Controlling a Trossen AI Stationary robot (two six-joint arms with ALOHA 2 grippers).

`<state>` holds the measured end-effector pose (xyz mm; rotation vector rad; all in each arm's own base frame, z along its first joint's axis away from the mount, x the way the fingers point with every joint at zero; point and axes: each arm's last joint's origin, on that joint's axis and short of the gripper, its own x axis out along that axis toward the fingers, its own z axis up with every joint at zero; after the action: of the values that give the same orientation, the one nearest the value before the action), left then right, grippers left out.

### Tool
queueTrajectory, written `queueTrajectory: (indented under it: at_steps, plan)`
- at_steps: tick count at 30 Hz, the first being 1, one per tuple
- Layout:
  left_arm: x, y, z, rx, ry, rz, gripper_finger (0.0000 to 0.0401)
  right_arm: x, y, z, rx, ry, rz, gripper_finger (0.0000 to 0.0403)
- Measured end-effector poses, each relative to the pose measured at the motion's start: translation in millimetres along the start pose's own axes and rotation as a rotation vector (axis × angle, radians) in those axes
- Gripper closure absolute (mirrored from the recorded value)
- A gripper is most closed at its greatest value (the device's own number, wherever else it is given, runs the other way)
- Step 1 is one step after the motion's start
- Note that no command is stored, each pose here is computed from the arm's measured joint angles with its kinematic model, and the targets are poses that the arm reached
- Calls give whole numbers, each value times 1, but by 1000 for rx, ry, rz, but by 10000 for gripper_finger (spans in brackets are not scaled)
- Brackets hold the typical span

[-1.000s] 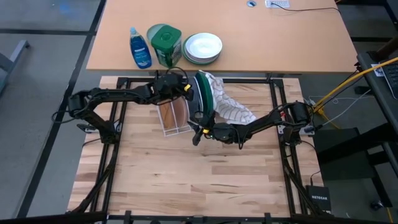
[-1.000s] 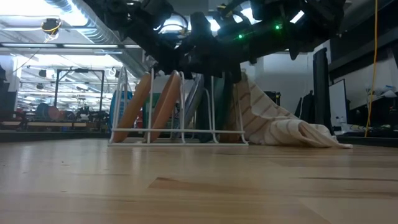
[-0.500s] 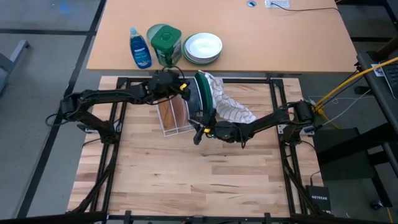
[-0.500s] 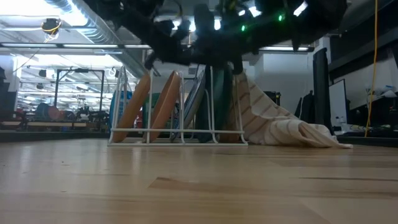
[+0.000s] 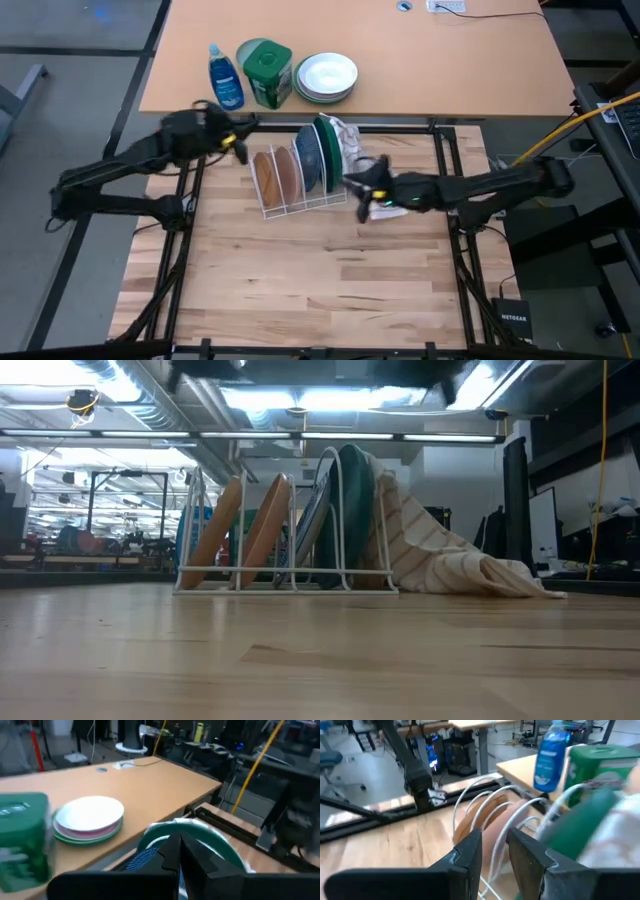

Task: Sort dishes
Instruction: Return to Home Position

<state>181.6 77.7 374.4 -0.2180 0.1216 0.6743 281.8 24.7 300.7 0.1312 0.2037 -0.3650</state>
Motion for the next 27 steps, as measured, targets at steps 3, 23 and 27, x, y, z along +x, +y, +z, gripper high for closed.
queueTrajectory:
  at_steps: [3,23,27]
  plan:
    - [-33,5,1,52,6,-23,400,-33,-10,10,31,-32,10,304]
    - [-61,21,-161,-55,-210,-316,400,-133,-61,-97,326,-162,-30,304]
    - [-60,24,-176,-57,-271,-331,400,-138,-65,-116,336,-181,-79,304]
